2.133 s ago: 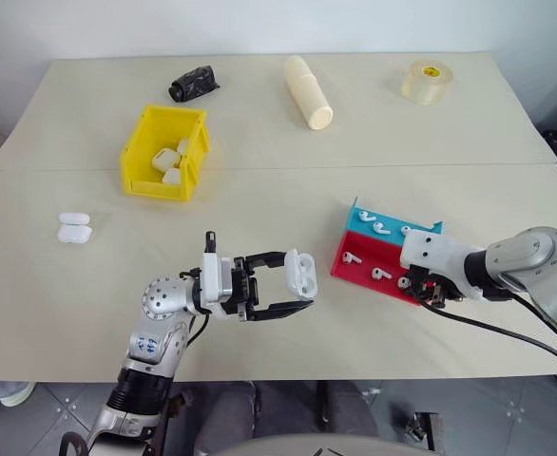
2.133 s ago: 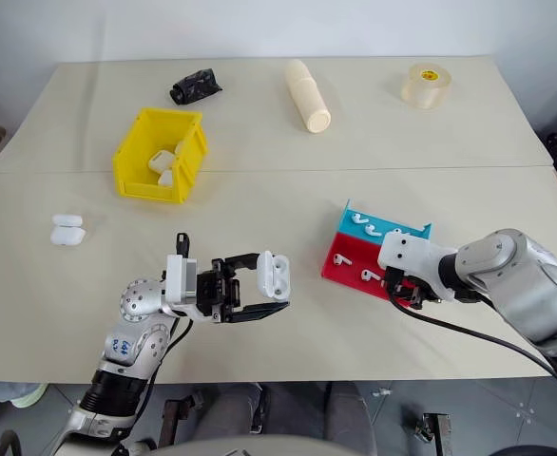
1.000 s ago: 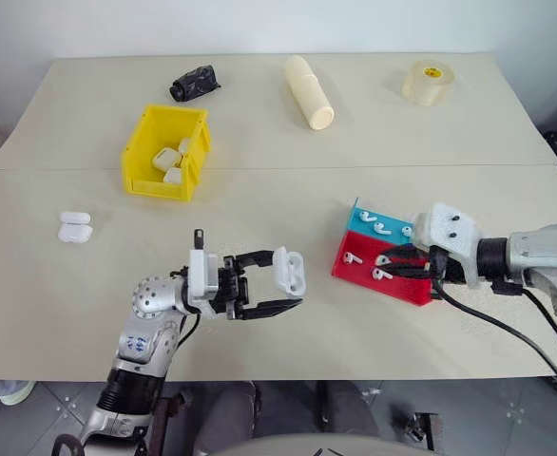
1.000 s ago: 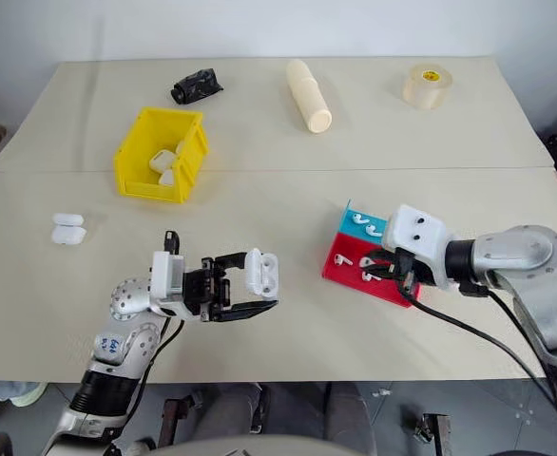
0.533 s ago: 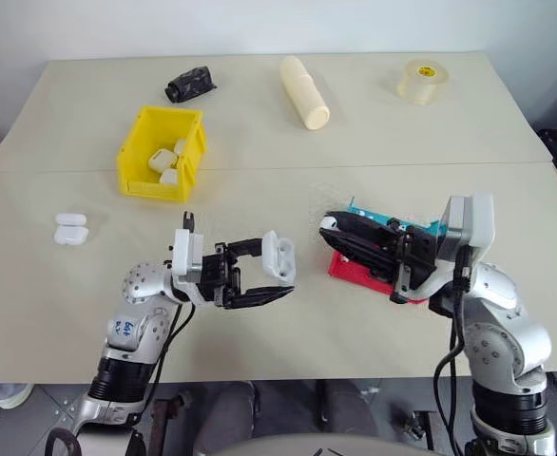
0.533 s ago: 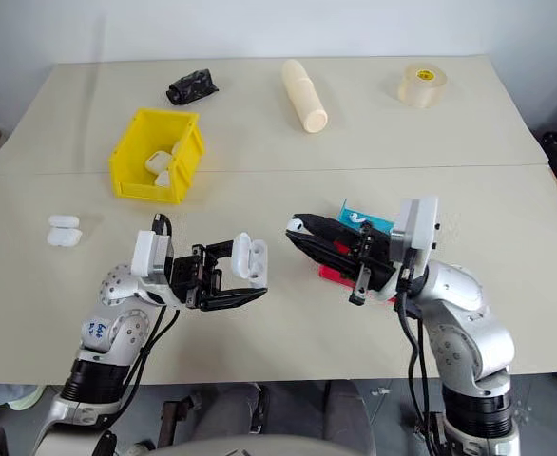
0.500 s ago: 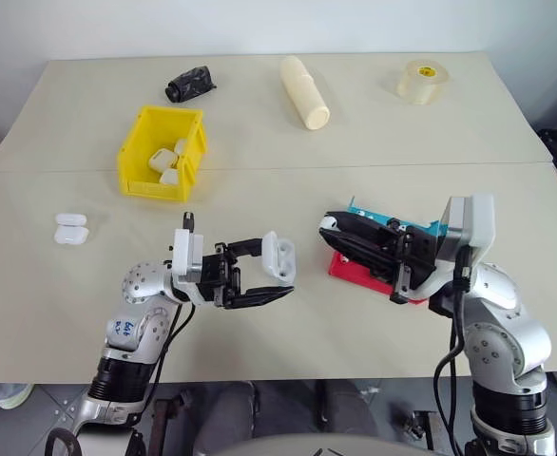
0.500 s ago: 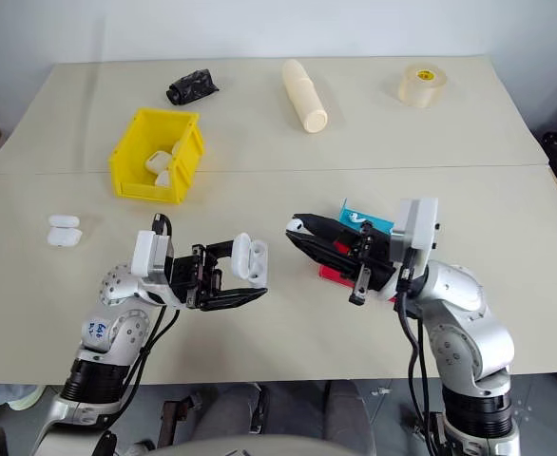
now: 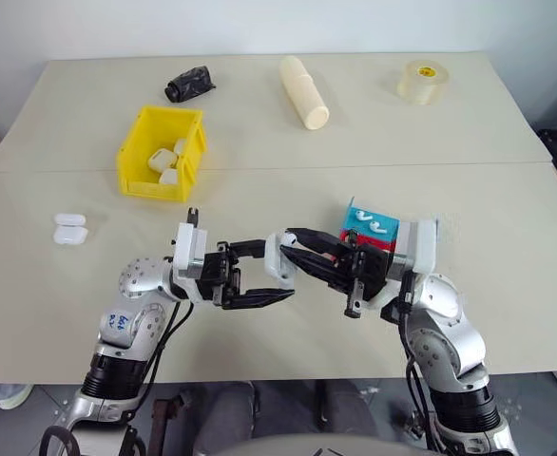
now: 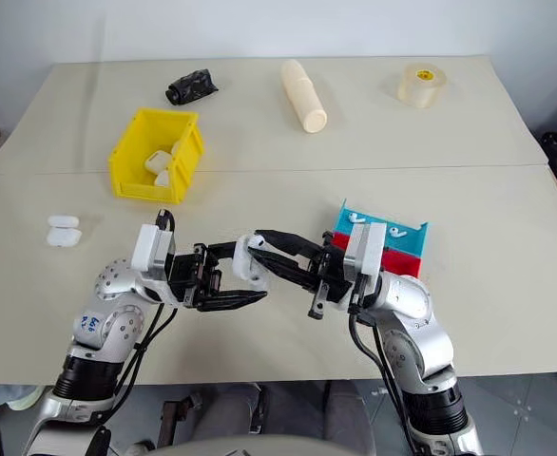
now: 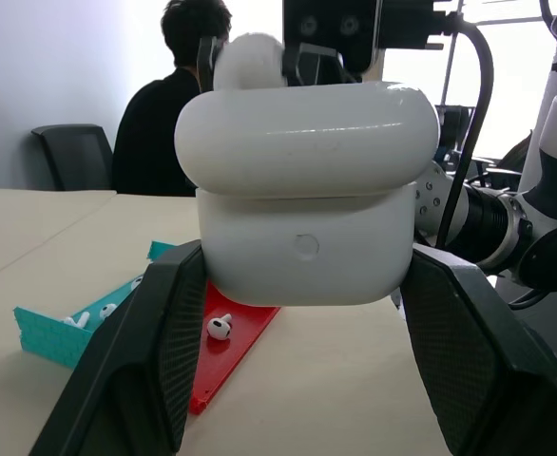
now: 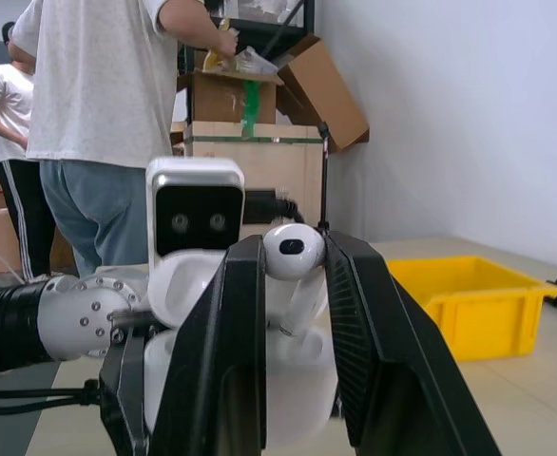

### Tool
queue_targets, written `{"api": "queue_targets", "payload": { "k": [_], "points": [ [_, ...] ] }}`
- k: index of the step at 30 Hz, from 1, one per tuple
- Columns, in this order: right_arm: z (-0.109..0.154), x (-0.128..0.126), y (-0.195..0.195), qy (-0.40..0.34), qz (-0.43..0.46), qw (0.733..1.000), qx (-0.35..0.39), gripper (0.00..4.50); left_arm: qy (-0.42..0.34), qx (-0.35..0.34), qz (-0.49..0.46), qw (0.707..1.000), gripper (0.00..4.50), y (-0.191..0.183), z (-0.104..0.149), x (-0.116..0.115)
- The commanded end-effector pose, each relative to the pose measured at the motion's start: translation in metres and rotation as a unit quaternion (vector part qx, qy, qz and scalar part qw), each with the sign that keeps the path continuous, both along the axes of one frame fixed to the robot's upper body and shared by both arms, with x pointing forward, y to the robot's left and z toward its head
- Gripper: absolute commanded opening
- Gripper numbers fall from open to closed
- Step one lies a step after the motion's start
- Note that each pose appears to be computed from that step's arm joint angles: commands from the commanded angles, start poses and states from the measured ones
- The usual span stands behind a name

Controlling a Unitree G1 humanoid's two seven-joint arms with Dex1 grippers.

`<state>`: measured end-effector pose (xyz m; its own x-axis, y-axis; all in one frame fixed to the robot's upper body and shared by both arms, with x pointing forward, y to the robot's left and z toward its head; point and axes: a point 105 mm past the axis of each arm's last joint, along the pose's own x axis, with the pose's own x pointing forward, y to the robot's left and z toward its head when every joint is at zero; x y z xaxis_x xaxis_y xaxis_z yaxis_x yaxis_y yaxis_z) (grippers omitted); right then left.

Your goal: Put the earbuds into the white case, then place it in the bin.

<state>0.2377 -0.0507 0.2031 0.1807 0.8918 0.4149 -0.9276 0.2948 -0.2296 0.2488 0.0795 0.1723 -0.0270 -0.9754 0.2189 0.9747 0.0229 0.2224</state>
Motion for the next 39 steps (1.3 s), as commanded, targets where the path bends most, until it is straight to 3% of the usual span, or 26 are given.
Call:
{"api": "queue_targets", "payload": {
  "k": [1, 25, 37, 39],
  "points": [
    [0.001, -0.002, 0.004, -0.015, 0.006, 1.0, 0.008, 0.52, -0.029, -0.014, -0.007, 0.999, 2.73, -0.002, 0.012, -0.004],
    [-0.021, 0.003, 0.016, 0.031, 0.056, 0.997, -0.049, 0.52, -0.048, -0.012, -0.018, 0.999, 2.73, -0.006, 0.014, -0.004],
    [-0.013, 0.002, 0.011, 0.017, 0.056, 0.997, -0.049, 4.46, -0.05, -0.016, -0.014, 0.999, 2.73, -0.008, 0.015, -0.003],
    [-0.01, 0.002, 0.005, 0.011, 0.05, 0.998, -0.049, 4.49, -0.05, -0.014, -0.012, 0.999, 2.73, -0.007, 0.014, -0.003]
  ]
}}
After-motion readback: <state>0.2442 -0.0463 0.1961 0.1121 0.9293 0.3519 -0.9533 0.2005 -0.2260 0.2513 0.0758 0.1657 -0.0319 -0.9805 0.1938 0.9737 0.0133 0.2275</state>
